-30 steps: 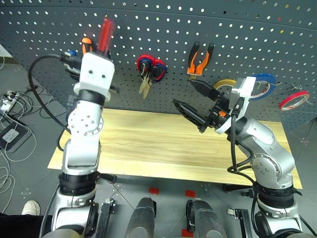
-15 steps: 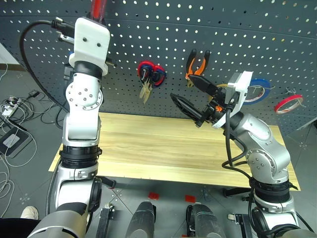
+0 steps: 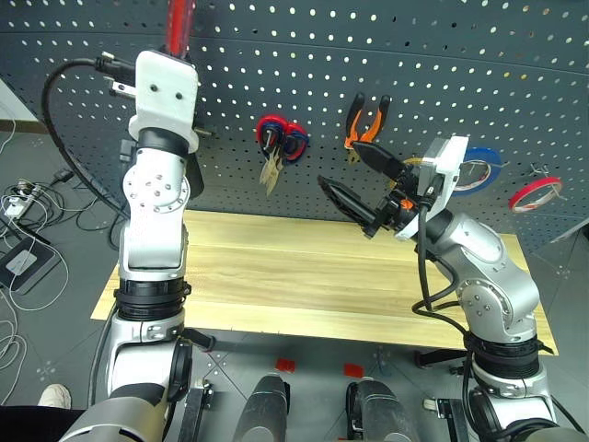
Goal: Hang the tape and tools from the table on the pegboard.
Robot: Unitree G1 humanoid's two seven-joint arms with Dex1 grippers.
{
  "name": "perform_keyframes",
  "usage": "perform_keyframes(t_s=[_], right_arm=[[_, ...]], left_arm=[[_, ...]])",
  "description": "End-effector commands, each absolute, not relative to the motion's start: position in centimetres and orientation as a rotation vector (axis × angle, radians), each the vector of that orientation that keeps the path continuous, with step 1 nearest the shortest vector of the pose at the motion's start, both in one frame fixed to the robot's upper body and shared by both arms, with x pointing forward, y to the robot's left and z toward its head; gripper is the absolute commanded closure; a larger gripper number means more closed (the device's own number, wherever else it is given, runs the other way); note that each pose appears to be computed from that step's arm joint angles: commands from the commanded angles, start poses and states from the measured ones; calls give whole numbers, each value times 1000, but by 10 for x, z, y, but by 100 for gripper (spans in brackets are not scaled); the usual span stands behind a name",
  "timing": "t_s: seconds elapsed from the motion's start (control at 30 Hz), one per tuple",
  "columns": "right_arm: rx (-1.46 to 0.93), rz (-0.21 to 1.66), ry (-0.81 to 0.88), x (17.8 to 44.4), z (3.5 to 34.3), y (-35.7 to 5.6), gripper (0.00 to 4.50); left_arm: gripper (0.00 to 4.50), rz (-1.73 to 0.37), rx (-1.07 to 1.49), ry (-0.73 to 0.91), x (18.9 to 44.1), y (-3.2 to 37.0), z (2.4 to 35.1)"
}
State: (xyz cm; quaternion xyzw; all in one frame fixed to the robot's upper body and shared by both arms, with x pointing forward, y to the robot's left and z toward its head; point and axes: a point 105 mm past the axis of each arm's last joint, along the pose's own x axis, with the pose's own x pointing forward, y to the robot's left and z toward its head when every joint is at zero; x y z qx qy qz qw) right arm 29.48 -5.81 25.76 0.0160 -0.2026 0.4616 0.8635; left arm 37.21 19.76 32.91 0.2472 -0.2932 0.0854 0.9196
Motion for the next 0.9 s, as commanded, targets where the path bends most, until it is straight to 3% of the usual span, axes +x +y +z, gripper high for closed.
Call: perform_keyframes(t_s=[0.03, 0.5, 0.9], right_arm=[[18, 962, -475, 291, 264, -63, 0], [2, 960, -466, 291, 264, -62, 0], [3, 966, -468, 289, 268, -61, 0]], left_arm=[[376, 227, 481, -673, 359, 204, 349], [376, 286, 347, -535, 379, 232, 320], [376, 336, 296, -438, 382, 248, 297]])
